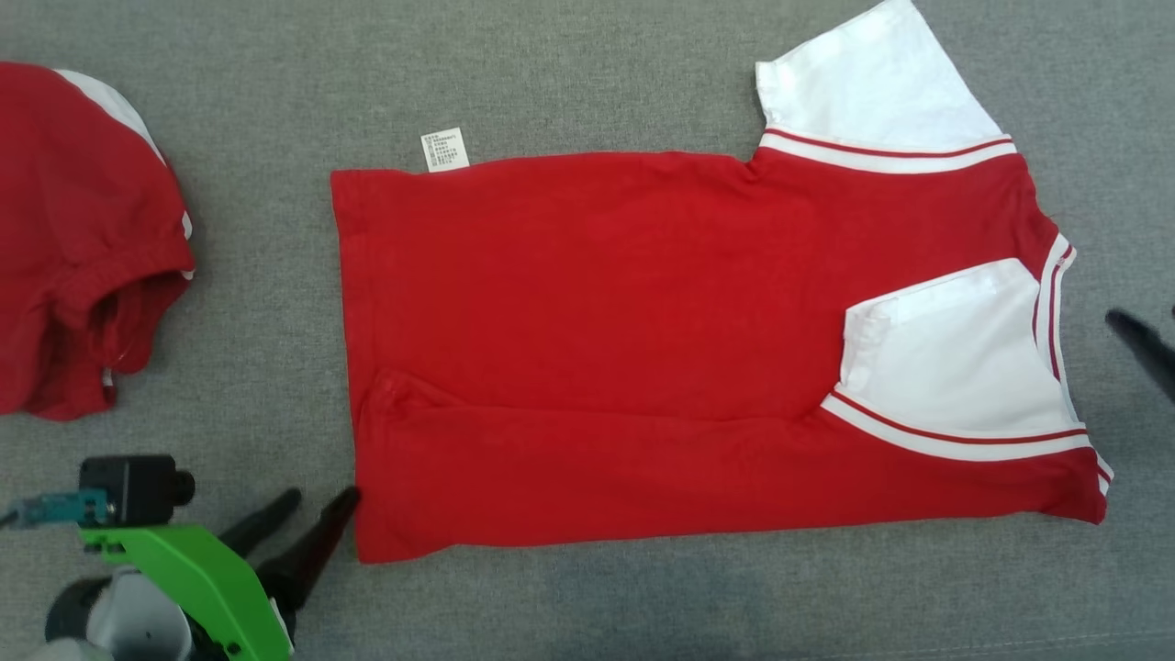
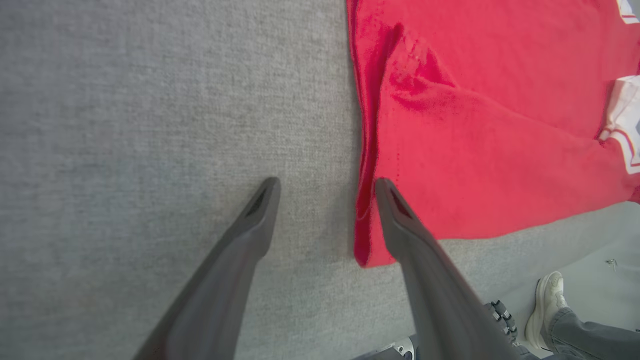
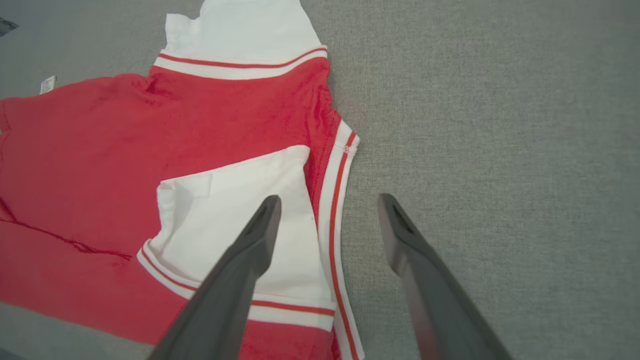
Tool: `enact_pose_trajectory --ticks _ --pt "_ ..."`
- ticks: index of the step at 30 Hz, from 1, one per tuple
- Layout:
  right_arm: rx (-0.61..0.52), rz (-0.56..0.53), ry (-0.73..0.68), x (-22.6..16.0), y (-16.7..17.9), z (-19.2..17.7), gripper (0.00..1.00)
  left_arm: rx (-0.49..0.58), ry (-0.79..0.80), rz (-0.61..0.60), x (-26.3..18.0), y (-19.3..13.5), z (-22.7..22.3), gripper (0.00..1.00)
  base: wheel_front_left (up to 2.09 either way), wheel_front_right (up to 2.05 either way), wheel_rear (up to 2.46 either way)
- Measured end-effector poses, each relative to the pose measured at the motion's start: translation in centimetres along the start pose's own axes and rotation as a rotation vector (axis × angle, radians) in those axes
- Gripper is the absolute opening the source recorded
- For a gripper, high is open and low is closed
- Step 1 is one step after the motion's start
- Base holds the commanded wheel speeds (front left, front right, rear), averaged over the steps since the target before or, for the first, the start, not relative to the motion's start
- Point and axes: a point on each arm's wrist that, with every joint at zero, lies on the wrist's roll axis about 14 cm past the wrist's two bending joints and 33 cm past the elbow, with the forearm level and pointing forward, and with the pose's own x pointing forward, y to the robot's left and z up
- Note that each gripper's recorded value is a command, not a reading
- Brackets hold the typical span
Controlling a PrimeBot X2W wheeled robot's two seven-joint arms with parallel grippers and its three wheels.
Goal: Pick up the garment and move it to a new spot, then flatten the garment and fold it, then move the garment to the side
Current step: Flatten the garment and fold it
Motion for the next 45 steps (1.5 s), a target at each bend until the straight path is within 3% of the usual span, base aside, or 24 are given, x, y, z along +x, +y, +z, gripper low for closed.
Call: enact_pose_trajectory --ticks 4,7,8,19,27,28,29,30,31,32,45 --pt "-0.064 0.023 -0.070 2.8 0.6 4.8 1.00 0.082 -0.070 0.010 1.1 -0.1 4.8 1.00 0.00 0.00 0.00" --pt "-0.093 0.026 -0.076 4.8 0.9 6.3 1.00 0.127 -0.098 0.006 2.0 -0.4 7.4 1.00 0.00 0.00 0.00" --pt "-0.132 0.026 -0.068 7.2 1.4 7.5 1.00 0.155 -0.109 -0.002 3.3 -0.8 9.5 1.00 0.00 0.00 0.00" --pt "-0.196 0.062 0.005 18.0 4.8 10.4 1.00 0.220 0.039 0.024 10.7 -0.1 12.7 1.00 0.00 0.00 0.00" --pt "-0.210 0.067 0.135 22.7 6.2 9.8 1.00 0.216 0.125 0.046 12.5 0.7 14.6 1.00 0.00 0.00 0.00" --pt "-0.212 0.068 0.145 22.9 6.3 9.8 0.78 0.200 0.129 0.045 12.6 0.7 14.8 1.00 0.00 0.00 0.00" --pt "-0.216 0.067 0.153 23.0 6.4 9.7 0.47 0.188 0.135 0.043 12.7 0.7 15.0 1.00 0.00 0.00 0.00" --pt "-0.219 0.065 0.156 23.1 6.5 9.7 0.33 0.167 0.142 0.038 12.8 0.6 15.2 1.00 0.00 0.00 0.00" --pt "-0.220 0.066 0.161 23.2 6.5 9.7 0.09 0.142 0.151 0.034 12.9 0.6 15.4 1.00 0.00 0.00 0.00" --pt "-0.221 0.066 0.167 23.4 6.6 9.6 0.00 0.138 0.154 0.039 13.0 0.7 15.7 1.00 0.00 0.00 0.00" --pt "-0.203 0.084 0.161 22.3 7.2 9.8 0.00 0.136 0.178 0.099 11.5 1.2 17.1 1.00 0.00 0.00 0.00"
